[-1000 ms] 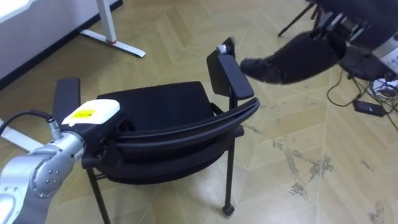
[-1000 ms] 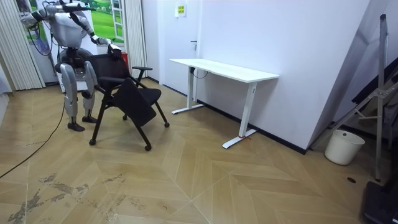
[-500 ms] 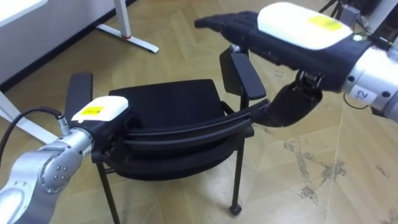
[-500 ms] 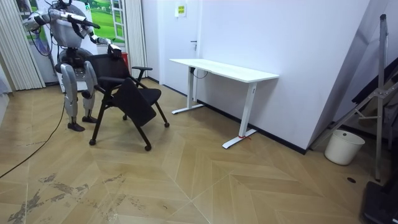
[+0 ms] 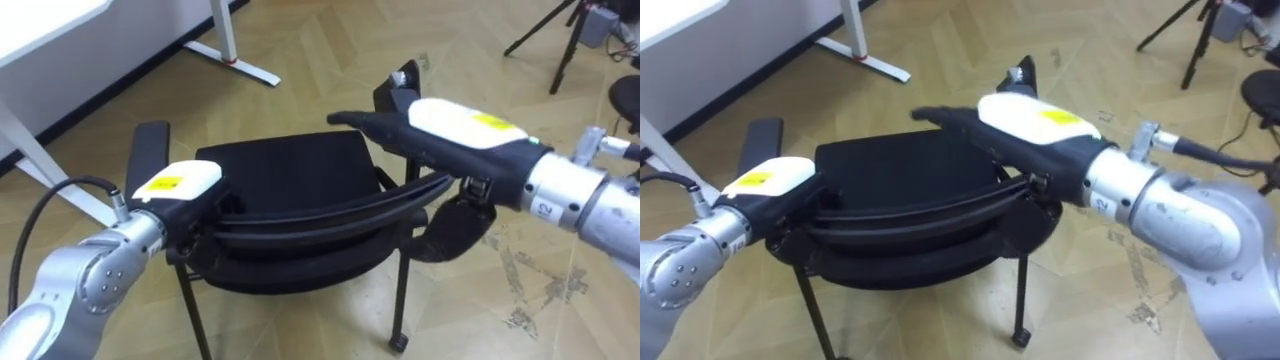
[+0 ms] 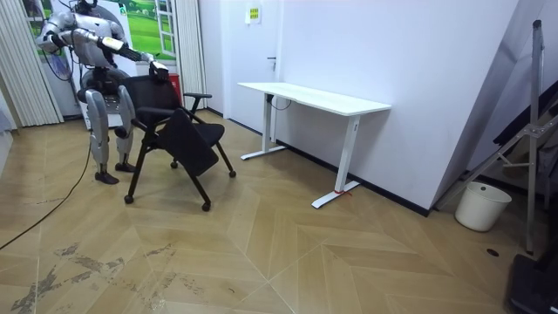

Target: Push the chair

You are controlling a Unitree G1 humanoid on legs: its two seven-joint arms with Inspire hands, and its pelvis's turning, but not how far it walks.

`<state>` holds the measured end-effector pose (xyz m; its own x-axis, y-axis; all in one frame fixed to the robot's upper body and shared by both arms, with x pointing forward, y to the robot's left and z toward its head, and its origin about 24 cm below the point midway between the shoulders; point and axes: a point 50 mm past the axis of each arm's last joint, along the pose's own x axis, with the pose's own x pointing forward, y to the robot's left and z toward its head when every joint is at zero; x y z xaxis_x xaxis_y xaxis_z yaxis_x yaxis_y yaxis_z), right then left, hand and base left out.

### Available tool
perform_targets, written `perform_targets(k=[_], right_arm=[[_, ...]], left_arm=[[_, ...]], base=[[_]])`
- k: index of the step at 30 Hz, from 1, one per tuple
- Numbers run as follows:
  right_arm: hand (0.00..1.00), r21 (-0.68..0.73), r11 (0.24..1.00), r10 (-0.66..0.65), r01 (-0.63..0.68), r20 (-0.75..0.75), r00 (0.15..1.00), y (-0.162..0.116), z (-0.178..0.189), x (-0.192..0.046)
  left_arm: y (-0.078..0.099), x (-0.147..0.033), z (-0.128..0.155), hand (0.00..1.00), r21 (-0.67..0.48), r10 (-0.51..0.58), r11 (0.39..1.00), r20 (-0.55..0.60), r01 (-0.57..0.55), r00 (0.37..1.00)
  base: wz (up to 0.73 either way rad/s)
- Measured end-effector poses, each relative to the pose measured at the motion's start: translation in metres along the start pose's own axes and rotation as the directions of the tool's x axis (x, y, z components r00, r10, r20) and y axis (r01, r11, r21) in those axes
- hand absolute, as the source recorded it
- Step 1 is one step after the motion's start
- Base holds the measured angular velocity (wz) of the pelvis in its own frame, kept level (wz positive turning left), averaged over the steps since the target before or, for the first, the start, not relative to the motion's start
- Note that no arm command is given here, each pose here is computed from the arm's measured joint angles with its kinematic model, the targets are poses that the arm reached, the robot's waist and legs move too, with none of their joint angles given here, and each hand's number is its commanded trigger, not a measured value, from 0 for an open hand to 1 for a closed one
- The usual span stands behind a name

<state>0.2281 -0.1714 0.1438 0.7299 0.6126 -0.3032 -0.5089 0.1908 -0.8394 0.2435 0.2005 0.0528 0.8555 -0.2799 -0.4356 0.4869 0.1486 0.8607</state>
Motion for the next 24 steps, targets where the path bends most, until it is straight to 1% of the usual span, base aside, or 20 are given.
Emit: perform_targets(k=[2, 6, 8, 10, 12, 17, 24], right_arm=[[0.0, 0.028, 1.0, 0.015, -0.014, -0.04, 0.999, 0.007, -0.009, 0.001], [0.0, 0.119, 0.992, 0.069, -0.051, -0.154, 0.986, 0.029, -0.037, 0.003], [0.0, 0.162, 0.986, 0.069, -0.037, -0.194, 0.979, 0.038, -0.047, 0.005], [0.0, 0.198, 0.98, 0.025, 0.016, -0.202, 0.979, 0.044, -0.051, 0.01], [0.0, 0.203, 0.978, -0.006, 0.05, -0.209, 0.978, 0.047, -0.052, 0.012], [0.0, 0.195, 0.975, -0.06, 0.106, -0.228, 0.972, 0.051, -0.058, 0.015], [0.0, 0.238, 0.95, -0.143, 0.201, -0.238, 0.961, 0.061, -0.066, 0.021]], left_arm=[[0.0, 0.0, 0.001, 1.0, 0.002, 0.003, 1.0, 0.005, -0.003, 1.0], [0.0, 0.0, 0.002, 1.0, 0.004, 0.008, 1.0, 0.01, -0.008, 1.0], [-0.001, 0.001, 0.002, 1.0, 0.003, 0.015, 1.0, 0.01, -0.015, 1.0], [-0.002, 0.001, 0.003, 1.0, -0.002, 0.021, 1.0, 0.011, -0.021, 1.0], [-0.003, 0.001, 0.003, 1.0, -0.009, 0.024, 1.0, 0.012, -0.024, 1.0], [-0.005, 0.002, 0.005, 1.0, -0.015, 0.02, 1.0, 0.016, -0.02, 1.0], [-0.008, 0.003, 0.008, 1.0, -0.023, 0.011, 1.0, 0.021, -0.01, 1.0]], base=[[0.0], [0.0], [0.0], [0.0], [0.04], [0.03], [0.08]])
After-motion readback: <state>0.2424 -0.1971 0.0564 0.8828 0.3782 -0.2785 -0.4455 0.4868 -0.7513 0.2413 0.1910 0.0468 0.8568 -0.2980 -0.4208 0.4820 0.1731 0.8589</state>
